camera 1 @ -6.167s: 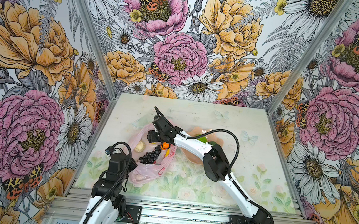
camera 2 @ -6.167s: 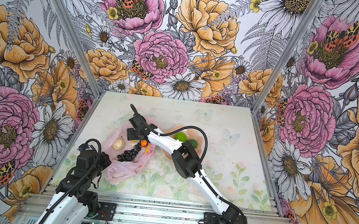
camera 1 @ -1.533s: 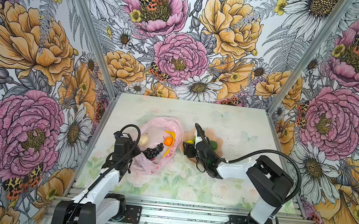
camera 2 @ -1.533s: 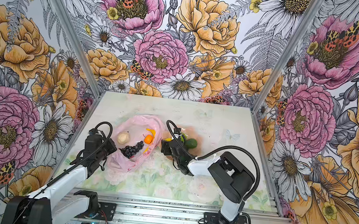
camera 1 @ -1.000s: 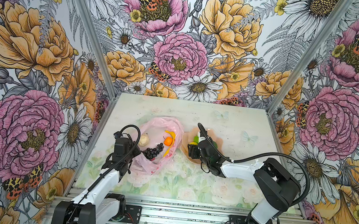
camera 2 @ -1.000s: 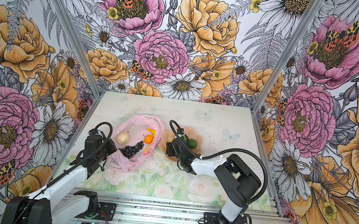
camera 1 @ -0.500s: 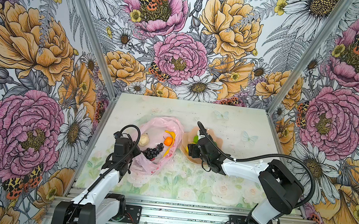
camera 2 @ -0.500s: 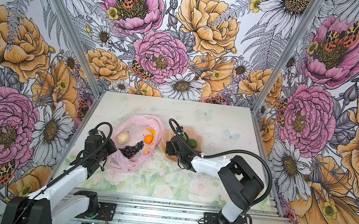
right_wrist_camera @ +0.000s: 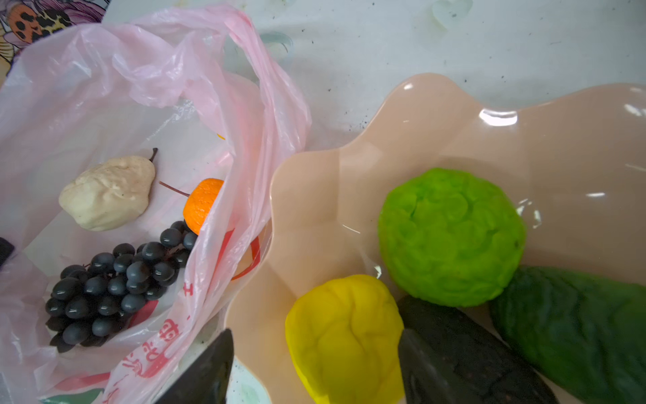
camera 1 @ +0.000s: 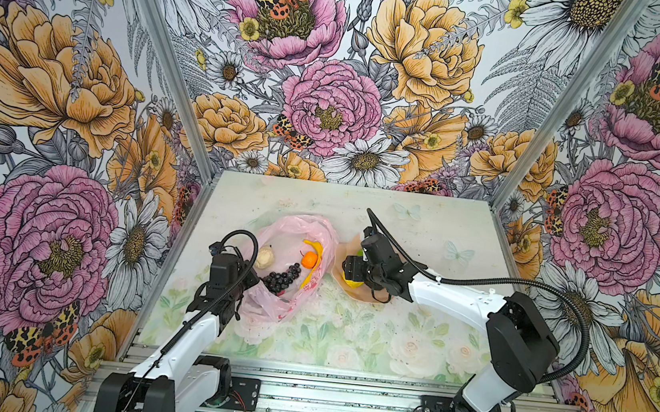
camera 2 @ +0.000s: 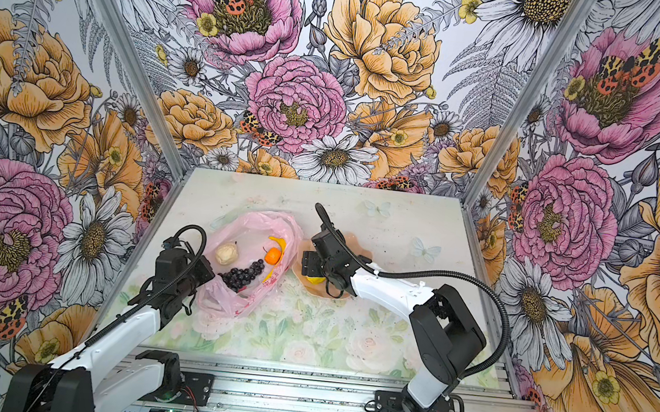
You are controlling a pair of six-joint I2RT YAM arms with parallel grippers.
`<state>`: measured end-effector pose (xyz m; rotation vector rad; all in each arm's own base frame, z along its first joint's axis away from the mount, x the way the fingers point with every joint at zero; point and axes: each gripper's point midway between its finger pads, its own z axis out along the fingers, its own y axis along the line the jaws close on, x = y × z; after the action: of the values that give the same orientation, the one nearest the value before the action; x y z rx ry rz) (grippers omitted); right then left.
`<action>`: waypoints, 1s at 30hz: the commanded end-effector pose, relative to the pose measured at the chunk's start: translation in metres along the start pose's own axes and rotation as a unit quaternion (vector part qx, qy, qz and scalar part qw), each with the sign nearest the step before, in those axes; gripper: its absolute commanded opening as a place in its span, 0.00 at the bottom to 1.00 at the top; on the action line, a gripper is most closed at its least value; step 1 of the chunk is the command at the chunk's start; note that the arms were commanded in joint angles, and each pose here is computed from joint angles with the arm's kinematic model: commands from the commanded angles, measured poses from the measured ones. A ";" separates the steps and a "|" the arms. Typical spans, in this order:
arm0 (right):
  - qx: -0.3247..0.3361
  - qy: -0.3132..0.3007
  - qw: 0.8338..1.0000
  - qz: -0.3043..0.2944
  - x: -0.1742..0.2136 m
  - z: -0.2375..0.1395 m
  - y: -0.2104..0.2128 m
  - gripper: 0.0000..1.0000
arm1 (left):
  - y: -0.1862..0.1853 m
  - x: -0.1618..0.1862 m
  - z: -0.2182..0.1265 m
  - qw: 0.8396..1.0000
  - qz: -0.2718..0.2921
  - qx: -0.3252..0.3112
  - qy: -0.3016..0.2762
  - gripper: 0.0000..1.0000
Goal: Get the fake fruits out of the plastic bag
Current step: 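Raise the right gripper from the bowl and move it over the bag mouth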
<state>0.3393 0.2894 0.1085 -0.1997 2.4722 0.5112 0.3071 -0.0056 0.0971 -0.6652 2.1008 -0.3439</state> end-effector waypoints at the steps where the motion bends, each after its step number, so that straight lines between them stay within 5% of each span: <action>1: 0.005 0.033 0.999 0.005 0.008 0.002 -0.001 0.73 | 0.001 -0.001 -0.002 1.000 0.007 -0.002 -0.008 0.00; 11: 0.012 0.059 0.998 0.025 0.029 0.006 0.006 0.70 | 0.001 0.000 -0.001 1.000 0.007 -0.002 -0.007 0.00; 30: 0.041 0.023 0.999 0.012 -0.001 0.014 -0.001 0.68 | -0.012 0.015 -0.011 0.999 -0.027 0.021 0.027 0.00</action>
<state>0.3368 0.2952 0.0914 -0.1523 2.5692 0.4460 0.3025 -0.0145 0.1037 -0.6675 2.0903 -0.3863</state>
